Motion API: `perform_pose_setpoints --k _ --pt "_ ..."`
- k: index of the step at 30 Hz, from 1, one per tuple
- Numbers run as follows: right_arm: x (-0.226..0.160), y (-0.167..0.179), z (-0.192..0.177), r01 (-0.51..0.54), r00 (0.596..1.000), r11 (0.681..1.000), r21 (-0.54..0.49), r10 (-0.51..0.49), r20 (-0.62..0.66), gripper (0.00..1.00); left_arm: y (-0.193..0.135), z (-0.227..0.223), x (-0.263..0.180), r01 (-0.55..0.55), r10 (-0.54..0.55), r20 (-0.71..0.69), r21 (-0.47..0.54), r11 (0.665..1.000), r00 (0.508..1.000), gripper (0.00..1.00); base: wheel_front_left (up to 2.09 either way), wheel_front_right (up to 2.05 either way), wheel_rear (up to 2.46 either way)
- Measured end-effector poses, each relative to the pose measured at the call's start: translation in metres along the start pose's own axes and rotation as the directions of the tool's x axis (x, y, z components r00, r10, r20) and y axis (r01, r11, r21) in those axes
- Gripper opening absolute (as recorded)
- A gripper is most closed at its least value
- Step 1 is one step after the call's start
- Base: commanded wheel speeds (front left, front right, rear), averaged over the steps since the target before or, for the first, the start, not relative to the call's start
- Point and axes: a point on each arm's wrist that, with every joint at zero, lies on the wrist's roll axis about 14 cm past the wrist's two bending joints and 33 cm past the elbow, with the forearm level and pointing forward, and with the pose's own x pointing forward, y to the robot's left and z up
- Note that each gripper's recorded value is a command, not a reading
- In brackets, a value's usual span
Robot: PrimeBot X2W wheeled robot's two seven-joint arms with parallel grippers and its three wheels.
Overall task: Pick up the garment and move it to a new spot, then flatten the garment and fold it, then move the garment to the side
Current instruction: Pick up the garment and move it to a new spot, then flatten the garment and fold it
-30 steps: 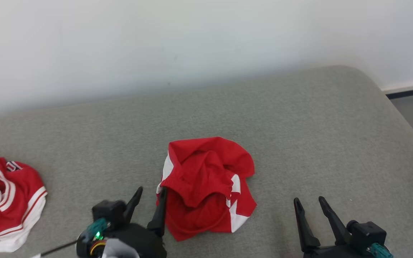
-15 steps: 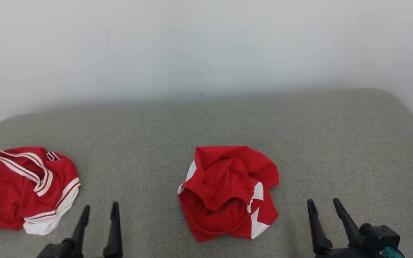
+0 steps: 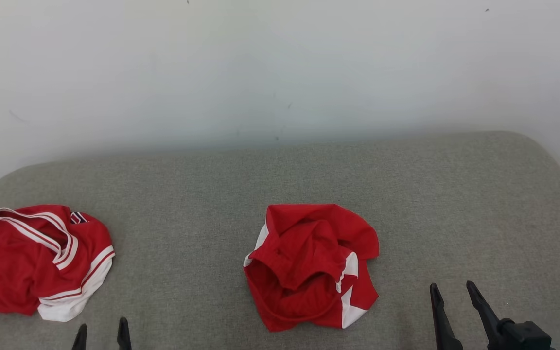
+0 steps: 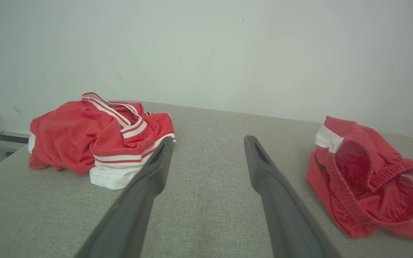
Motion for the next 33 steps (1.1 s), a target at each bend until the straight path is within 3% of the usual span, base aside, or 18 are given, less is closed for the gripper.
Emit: perform_pose_setpoints --k 15,33 --pt "-0.011 0.001 -0.013 -0.032 0.999 0.998 -0.050 0.030 -0.039 1.00 0.015 -0.032 -0.018 -0.021 0.026 -0.106 0.046 0.999 0.994 1.00 0.00 0.00 0.00" --pt "-0.011 0.002 -0.015 -0.031 0.999 0.999 -0.040 0.029 -0.043 1.00 0.012 -0.032 -0.017 -0.015 0.020 -0.105 0.048 0.999 0.994 1.00 0.00 0.00 0.00"
